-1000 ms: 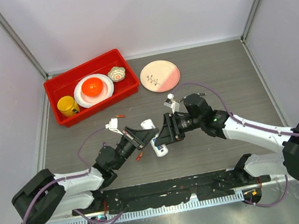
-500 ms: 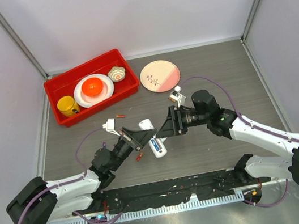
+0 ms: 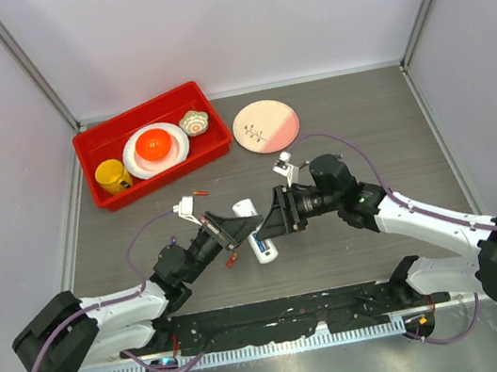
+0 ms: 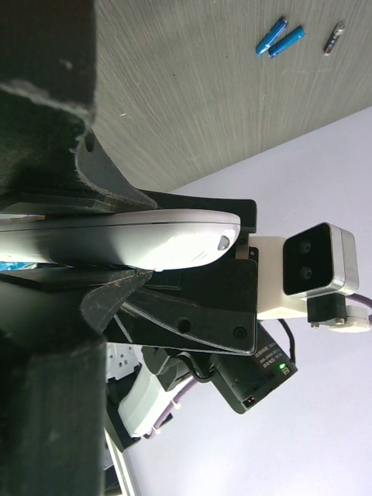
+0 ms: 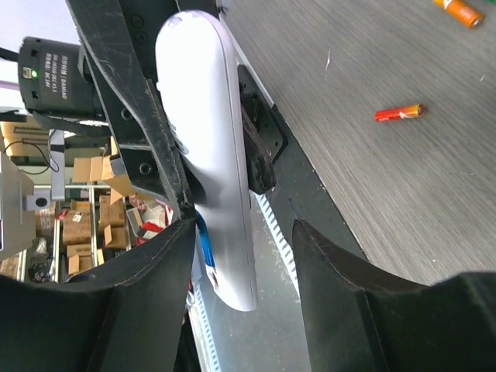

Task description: Load the batteries into the remote control

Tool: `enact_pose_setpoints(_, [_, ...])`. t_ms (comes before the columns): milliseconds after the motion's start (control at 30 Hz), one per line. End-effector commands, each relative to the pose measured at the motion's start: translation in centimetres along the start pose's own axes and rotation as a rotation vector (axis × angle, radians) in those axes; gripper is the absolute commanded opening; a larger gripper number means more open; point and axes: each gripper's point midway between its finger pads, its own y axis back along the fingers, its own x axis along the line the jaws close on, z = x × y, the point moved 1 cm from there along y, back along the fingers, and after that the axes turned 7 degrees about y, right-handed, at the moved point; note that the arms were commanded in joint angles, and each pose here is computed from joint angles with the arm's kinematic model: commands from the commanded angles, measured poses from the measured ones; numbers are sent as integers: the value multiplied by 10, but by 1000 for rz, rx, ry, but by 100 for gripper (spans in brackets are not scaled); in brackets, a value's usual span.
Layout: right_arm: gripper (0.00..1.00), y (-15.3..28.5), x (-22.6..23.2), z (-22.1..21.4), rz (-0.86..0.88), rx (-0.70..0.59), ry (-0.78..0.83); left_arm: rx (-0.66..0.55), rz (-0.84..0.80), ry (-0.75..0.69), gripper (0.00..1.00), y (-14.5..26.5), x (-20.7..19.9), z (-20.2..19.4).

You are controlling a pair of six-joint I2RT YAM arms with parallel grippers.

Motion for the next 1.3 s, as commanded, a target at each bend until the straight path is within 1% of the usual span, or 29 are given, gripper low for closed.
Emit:
enact_pose_setpoints(0, [57,-5,15,4,34,19,68,0,-109,-12,0,-7,-31,4])
enact_pose_setpoints(200, [52,-7,10,3,15,18,60,6,-122,-8,0,-6,-34,3])
enact_pose_setpoints(333, [45,-9,2,4,-15,5,43,9,-130,-6,0,-6,-36,3])
enact_pose_setpoints(400, [45,-12,2,4,-10,3,31,6,-136,-3,0,-6,-37,4])
enact_pose_setpoints(433, [46,-13,4,4,-4,1,32,6,-134,-6,0,-6,-37,4])
enact_pose_setpoints(500, [52,-14,8,7,14,-6,35,9,-129,-10,0,-6,-34,3])
enact_pose_setpoints(533, [57,-13,13,9,34,-14,45,4,-126,-14,0,-6,-33,4])
enact_pose_setpoints(633, [64,-7,29,18,78,-39,76,1,-99,-27,0,-5,-25,4])
enact_pose_setpoints(733, [68,4,42,28,98,-72,103,-10,-77,-38,0,-4,-19,6])
enact_pose_setpoints(800, [69,17,47,38,80,-124,139,-12,-66,-43,0,-3,-16,8])
enact_pose_setpoints(833, [70,26,35,47,16,-163,153,-22,-62,-45,0,-2,-14,11])
enact_pose_setpoints(900, [70,44,6,67,-162,-285,150,-30,-60,-44,0,1,-13,15])
enact_pose_setpoints(933, [70,56,-13,65,-275,-302,156,-45,-56,-42,0,3,-11,21])
enact_pose_setpoints(967, [69,72,-44,78,-464,-399,140,-45,-42,-33,0,6,-7,22])
enact_pose_setpoints(1000, [68,80,-62,78,-560,-415,133,-42,-58,-34,0,9,-12,24])
enact_pose_setpoints(1033, [67,83,-87,66,-662,-379,104,-55,-51,-37,0,11,-10,29])
enact_pose_setpoints(1100, [63,92,-119,64,-816,-369,108,-34,-18,-24,0,17,-4,28])
enact_pose_setpoints(1133, [62,89,-140,55,-885,-315,89,-47,-35,-30,0,20,-11,34])
enact_pose_setpoints(1167, [62,91,-150,53,-930,-305,85,-35,11,-24,0,23,-2,33])
enact_pose_setpoints(1200, [61,98,-164,55,-1016,-318,87,-28,19,-25,0,25,-1,34])
enact_pose_setpoints(1233, [61,101,-170,60,-1054,-331,92,-35,-7,-34,0,30,-10,38])
enact_pose_setpoints(1267, [60,101,-181,60,-1095,-327,96,-30,38,-27,0,34,1,38])
